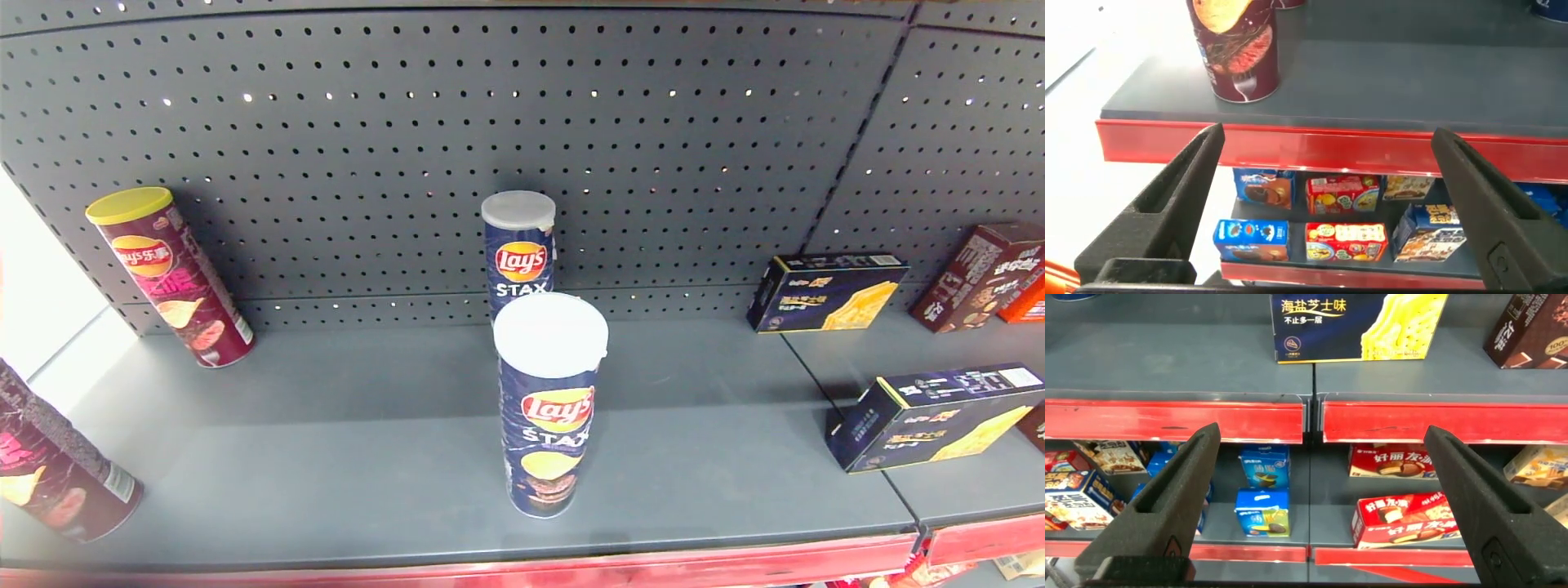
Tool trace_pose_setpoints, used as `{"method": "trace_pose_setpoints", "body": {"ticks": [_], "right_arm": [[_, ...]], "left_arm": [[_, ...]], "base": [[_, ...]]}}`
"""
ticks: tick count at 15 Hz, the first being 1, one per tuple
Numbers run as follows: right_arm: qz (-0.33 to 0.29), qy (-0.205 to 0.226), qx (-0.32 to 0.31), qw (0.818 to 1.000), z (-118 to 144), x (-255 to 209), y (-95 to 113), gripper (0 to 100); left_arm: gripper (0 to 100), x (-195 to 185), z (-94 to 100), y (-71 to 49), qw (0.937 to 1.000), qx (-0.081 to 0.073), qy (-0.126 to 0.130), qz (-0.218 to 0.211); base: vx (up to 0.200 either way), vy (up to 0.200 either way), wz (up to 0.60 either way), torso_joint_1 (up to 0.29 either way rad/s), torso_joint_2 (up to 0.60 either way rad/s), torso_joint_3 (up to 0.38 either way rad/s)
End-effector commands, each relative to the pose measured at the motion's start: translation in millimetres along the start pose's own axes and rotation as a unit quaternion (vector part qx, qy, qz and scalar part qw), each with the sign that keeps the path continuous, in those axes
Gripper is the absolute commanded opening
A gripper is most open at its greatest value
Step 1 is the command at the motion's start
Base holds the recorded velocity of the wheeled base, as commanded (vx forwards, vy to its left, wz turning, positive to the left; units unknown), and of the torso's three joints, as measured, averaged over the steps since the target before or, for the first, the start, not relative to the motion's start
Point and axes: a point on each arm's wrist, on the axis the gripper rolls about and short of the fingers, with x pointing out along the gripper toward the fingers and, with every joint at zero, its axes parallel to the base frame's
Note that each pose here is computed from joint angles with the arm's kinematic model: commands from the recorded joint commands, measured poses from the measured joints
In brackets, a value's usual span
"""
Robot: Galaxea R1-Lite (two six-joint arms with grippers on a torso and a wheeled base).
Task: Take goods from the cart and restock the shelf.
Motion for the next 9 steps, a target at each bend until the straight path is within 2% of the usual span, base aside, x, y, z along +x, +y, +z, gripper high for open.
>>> {"method": "trace_pose_setpoints", "body": {"ticks": [1, 2, 3, 4, 5, 6, 8, 9], "right_arm": [[0.000, 0.000, 0.000, 1.000, 0, 0, 0, 100], [0.006, -0.015, -0.012, 1.000, 8, -2, 0, 100], [0.003, -0.027, -0.015, 1.000, 46, -1, 0, 100], [0.014, 0.040, -0.012, 0.999, 110, 39, -3, 100], [0.028, 0.036, -0.017, 0.999, 115, 41, -2, 100], [0.076, 0.052, -0.051, 0.994, 117, 51, 0, 100], [0.135, 0.081, -0.054, 0.986, 120, 69, 4, 100], [0.160, 0.098, -0.055, 0.981, 130, 86, 9, 100]], "left_arm": [[100, 0, -0.1, 0.0, 1.0000, 0.001, 0.000, 0.000], [100, 0, -0.1, 0.0, 1.0000, 0.001, 0.000, 0.000], [100, 0, -0.2, 0.0, 1.0000, 0.002, 0.001, 0.000], [100, 0, -0.2, -0.1, 1.0000, 0.002, 0.001, -0.001], [100, 0, -0.4, 0.0, 1.0000, 0.002, 0.002, -0.002], [100, 0, -0.1, -0.1, 1.0000, 0.003, 0.003, -0.006], [100, 0, -0.1, -0.1, 1.0000, 0.002, 0.002, -0.004], [100, 0, -0.1, -0.2, 1.0000, 0.002, 0.003, -0.005]], "base": [[0.000, 0.000, 0.00, 0.000, 0.00, 0.000], [0.000, 0.000, 0.00, 0.000, 0.00, 0.000], [0.000, 0.000, 0.00, 0.000, 0.00, 0.000], [0.000, 0.000, 0.00, 0.000, 0.00, 0.000], [0.000, 0.000, 0.00, 0.000, 0.00, 0.000], [0.000, 0.000, 0.00, 0.000, 0.00, 0.000], [0.000, 0.000, 0.00, 0.000, 0.00, 0.000], [0.000, 0.000, 0.00, 0.000, 0.00, 0.000]]}}
